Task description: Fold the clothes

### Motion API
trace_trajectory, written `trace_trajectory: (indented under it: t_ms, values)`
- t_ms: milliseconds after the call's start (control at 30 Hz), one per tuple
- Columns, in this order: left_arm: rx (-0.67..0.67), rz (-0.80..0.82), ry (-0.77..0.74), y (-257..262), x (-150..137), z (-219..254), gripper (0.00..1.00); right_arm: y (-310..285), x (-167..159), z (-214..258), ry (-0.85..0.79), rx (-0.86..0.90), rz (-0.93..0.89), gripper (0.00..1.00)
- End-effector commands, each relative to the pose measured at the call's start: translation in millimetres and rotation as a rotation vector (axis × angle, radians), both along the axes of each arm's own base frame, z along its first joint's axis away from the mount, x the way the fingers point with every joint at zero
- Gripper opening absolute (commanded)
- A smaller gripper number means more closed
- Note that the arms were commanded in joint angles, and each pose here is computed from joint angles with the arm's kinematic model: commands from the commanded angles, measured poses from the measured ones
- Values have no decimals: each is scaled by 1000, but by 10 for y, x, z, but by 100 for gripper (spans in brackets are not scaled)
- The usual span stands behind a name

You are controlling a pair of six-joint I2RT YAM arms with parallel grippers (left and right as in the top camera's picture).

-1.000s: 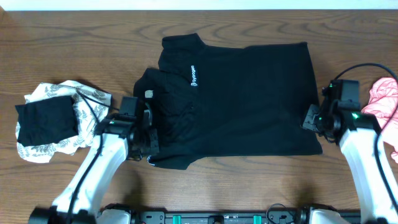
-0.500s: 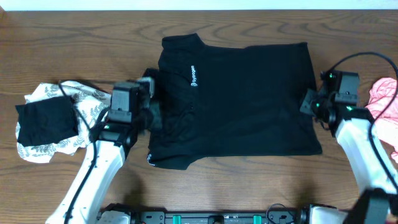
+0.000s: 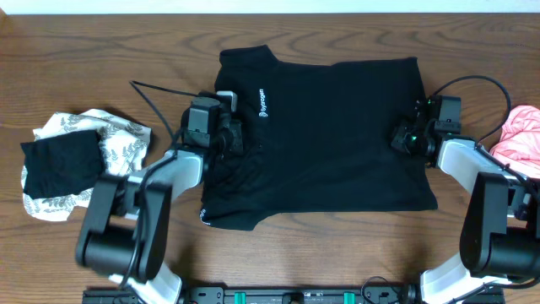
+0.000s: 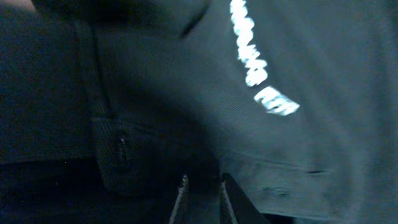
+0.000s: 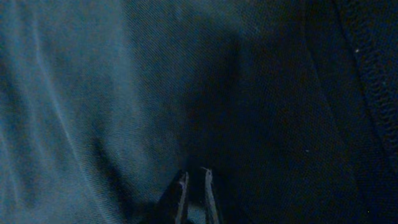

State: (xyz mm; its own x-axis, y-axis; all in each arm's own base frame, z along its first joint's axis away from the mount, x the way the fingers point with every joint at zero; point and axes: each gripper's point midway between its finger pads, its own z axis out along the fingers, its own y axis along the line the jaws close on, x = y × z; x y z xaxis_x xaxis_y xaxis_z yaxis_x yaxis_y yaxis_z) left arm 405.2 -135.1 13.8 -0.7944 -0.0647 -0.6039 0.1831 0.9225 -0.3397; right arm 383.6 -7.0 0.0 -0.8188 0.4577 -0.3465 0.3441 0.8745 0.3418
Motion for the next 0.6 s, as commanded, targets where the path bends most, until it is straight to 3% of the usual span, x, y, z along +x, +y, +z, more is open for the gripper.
trace_trajectory:
  t_ms: [0,233,367,433,567]
  values:
    - [35,23,14,69,120,-157,19,-116,-54,-94,40,-50,-35,9]
    - [114,136,65,489,146,-414,19,-648,-271,-164,138,-312,-131,11]
    - [104,175,56,649,226,-370,19,-778,-291,-158,142,-340,-132,11]
    - [78,168,46,645,279,-318,19,-747,-234,-145,116,-334,-69,15]
    - [24,129,12,528,408,-165,19,-568,-99,-76,43,-275,48,36]
